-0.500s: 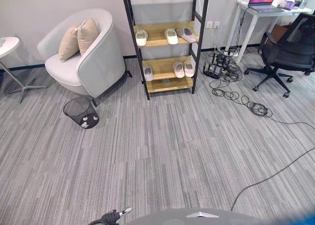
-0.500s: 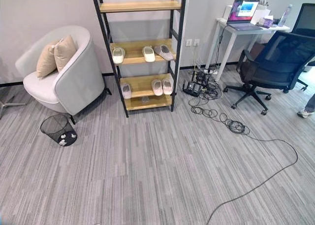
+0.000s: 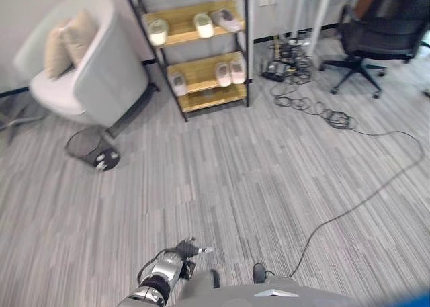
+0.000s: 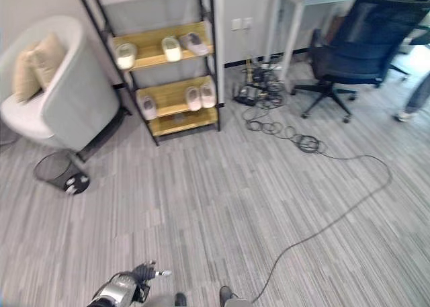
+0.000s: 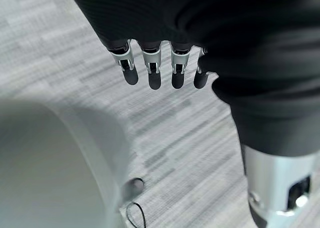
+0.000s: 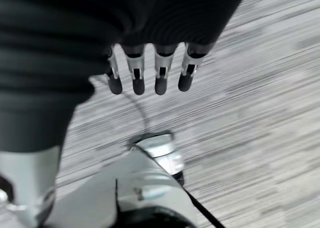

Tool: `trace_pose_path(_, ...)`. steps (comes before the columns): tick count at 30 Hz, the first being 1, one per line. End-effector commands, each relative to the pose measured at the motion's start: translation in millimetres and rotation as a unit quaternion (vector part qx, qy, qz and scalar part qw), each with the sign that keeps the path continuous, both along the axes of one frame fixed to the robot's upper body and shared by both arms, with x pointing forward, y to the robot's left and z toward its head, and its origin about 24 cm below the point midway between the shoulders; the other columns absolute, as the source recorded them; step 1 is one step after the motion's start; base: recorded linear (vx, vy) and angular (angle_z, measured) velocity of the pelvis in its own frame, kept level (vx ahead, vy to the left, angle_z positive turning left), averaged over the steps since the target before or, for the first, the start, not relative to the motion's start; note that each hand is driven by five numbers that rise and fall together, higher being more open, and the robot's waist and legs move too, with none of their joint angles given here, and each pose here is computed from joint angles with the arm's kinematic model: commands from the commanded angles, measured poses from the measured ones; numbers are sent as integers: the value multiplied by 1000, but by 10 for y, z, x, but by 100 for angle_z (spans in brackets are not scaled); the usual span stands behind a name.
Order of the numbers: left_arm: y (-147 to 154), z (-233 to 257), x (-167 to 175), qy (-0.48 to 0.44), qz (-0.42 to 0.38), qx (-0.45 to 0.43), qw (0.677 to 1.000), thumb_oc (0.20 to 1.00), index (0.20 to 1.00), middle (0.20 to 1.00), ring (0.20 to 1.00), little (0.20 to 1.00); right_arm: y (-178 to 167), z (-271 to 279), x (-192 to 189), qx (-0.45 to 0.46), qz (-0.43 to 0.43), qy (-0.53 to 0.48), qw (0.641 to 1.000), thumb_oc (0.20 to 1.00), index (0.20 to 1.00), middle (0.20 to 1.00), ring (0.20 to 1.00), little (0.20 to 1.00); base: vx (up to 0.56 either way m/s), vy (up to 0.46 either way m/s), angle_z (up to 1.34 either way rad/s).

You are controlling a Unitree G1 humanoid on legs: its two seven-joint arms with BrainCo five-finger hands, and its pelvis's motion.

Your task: Arrange the slippers neatly on the shoe rack.

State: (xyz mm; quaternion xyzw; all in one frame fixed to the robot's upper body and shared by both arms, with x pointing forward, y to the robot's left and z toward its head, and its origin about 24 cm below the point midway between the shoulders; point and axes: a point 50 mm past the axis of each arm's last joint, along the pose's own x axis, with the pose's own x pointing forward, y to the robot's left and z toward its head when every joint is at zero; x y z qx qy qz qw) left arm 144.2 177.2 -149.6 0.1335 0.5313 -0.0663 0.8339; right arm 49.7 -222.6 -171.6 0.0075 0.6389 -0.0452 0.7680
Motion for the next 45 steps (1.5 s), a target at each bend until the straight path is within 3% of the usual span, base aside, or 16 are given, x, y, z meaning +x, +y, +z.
trace_pose_path(1,130,-95,-286,26,29,29,999,1000,1000,1000,1000,1000,-27,-18,-254,-11,6,37,999,1000,1000,1000,1000,1000,627,85,-12)
trace_pose_path(5,270,-169,-596,66,45,79,994,1000,1000,1000,1000,1000,-23,-5,-93,-18,24,14,999,1000,1000,1000,1000,1000,561,96,-27)
trace_pose_path(7,329,-220,-914,104,101,84,986,1000,1000,1000,1000,1000,15,-15,-141,-20,16,13,1000,1000,1000,1000,1000,1000,492,150,-59)
trace_pose_path(11,400,-237,-1069,128,117,113,978,1000,1000,1000,1000,1000,114,-46,-287,-20,-13,28,999,1000,1000,1000,1000,1000,460,190,-101)
trace_pose_path(15,432,-211,-886,101,134,116,979,1000,1000,1000,1000,1000,252,-65,-221,-5,-16,18,1000,1000,1000,1000,1000,1000,347,155,22)
trace_pose_path(18,502,-120,-484,45,150,120,980,1000,1000,1000,1000,1000,180,-28,21,-20,-19,-24,999,1000,1000,1000,1000,1000,288,218,6)
trace_pose_path(22,446,-84,-329,25,129,117,984,1000,1000,1000,1000,1000,178,-3,157,-32,3,-47,998,1000,1000,1000,1000,1000,467,87,43)
trace_pose_path(27,368,-137,-442,50,108,126,985,1000,1000,1000,1000,1000,62,1,69,-56,-15,-33,998,1000,1000,1000,1000,1000,403,-64,107)
trace_pose_path(33,361,-225,-877,105,130,144,975,1000,1000,1000,1000,1000,26,-28,-172,-66,-3,17,998,1000,1000,1000,1000,1000,285,-171,39)
trace_pose_path(35,291,-238,-885,107,133,137,976,1000,1000,1000,1000,1000,29,-3,54,-71,7,-19,997,1000,1000,1000,1000,1000,184,-318,33)
trace_pose_path(36,220,-259,-930,116,295,68,946,1000,1000,1000,1000,1000,4,4,77,-75,-1,-22,997,1000,1000,1000,1000,1000,166,-207,52)
trace_pose_path(38,176,-272,-958,124,365,43,922,1000,1000,1000,1000,1000,-18,16,146,-82,-24,-29,996,1000,1000,1000,1000,1000,324,-41,72)
trace_pose_path(45,206,-271,-1037,127,390,61,910,1000,1000,1000,1000,1000,45,-17,-9,-86,1,-9,996,1000,1000,1000,1000,1000,250,111,-13)
